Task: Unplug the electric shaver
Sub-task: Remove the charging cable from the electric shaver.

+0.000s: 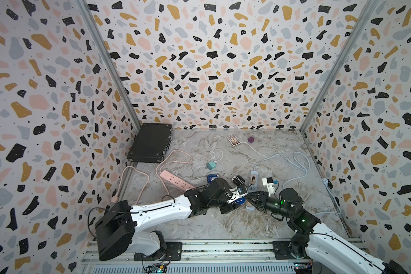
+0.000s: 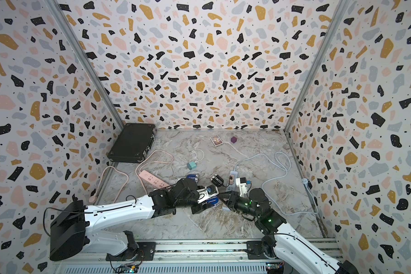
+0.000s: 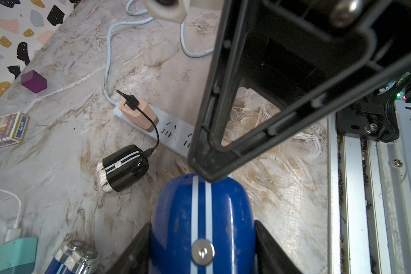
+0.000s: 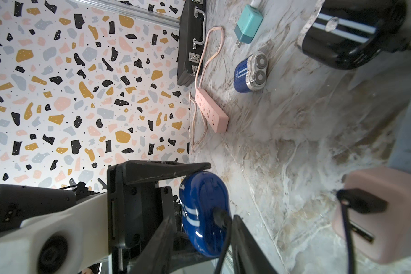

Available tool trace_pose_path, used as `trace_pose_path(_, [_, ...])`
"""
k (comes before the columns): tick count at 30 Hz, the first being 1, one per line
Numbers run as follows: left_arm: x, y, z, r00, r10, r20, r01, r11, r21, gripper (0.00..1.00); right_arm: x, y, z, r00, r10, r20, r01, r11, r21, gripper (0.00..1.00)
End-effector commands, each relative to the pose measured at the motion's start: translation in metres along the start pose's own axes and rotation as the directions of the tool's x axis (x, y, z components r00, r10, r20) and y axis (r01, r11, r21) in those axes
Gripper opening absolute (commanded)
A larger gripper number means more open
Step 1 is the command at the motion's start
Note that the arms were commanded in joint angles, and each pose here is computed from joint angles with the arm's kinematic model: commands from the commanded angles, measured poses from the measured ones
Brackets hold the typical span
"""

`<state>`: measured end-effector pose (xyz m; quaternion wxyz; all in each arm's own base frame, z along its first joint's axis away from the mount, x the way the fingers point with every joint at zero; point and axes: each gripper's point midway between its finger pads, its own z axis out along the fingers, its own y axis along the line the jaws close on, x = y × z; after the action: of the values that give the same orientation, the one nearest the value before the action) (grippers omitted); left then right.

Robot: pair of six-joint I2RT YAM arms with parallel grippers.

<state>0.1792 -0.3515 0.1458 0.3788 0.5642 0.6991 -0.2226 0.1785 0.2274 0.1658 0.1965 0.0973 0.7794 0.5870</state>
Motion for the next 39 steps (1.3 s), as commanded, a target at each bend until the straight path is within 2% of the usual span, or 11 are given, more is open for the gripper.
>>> trace_pose_path(1, [-0.033, 0.007, -0.011, 0.996, 0.001, 0.093, 0.0, 1.0, -0.014, 0.46, -0.003, 0.014, 0.0, 1.0, -0.016, 0.005, 0.016, 0.998, -0.058, 0.33])
trace_pose_path(6, [-0.032, 0.007, -0.011, 0.996, 0.004, 0.091, -0.002, 1.0, -0.018, 0.46, -0.001, 0.01, -0.001, 1.0, -0.011, 0.0, 0.011, 0.999, -0.045, 0.31])
trace_pose_path(9, [-0.032, 0.007, -0.012, 0.996, 0.004, 0.091, -0.003, 1.0, -0.017, 0.46, 0.0, 0.009, -0.002, 1.0, -0.014, -0.003, 0.014, 0.999, -0.041, 0.24])
trace_pose_path(25, [-0.032, 0.01, -0.014, 0.996, 0.011, 0.086, -0.008, 0.999, -0.04, 0.46, 0.002, 0.004, -0.005, 1.0, -0.001, -0.002, 0.001, 1.0, -0.024, 0.17])
trace_pose_path(31, [-0.032, 0.01, -0.015, 0.996, 0.014, 0.087, -0.011, 0.999, -0.04, 0.46, 0.002, 0.003, -0.006, 1.0, -0.002, 0.002, 0.002, 1.0, -0.019, 0.05])
trace_pose_path(33, [-0.033, 0.01, -0.015, 0.996, 0.015, 0.09, -0.011, 0.999, -0.04, 0.46, 0.002, 0.004, -0.005, 1.0, -0.003, 0.003, 0.003, 1.0, -0.022, 0.03])
trace_pose_path(35, [-0.034, 0.01, -0.017, 0.995, 0.014, 0.095, -0.01, 0.999, -0.037, 0.46, 0.002, 0.004, -0.005, 1.0, -0.004, 0.002, 0.004, 1.0, -0.023, 0.04])
trace_pose_path(37, [-0.035, 0.009, -0.018, 0.995, 0.014, 0.099, -0.01, 0.999, -0.034, 0.46, 0.001, 0.004, -0.004, 1.0, -0.003, 0.001, 0.003, 1.0, -0.025, 0.1])
trace_pose_path(38, [-0.036, 0.009, -0.018, 0.995, 0.015, 0.101, -0.011, 0.999, -0.033, 0.46, 0.001, 0.004, -0.004, 1.0, -0.004, 0.001, 0.004, 1.0, -0.026, 0.16])
trace_pose_path(39, [-0.035, 0.009, -0.018, 0.995, 0.015, 0.1, -0.012, 0.999, -0.034, 0.46, 0.001, 0.004, -0.003, 1.0, -0.004, 0.003, 0.004, 1.0, -0.027, 0.27])
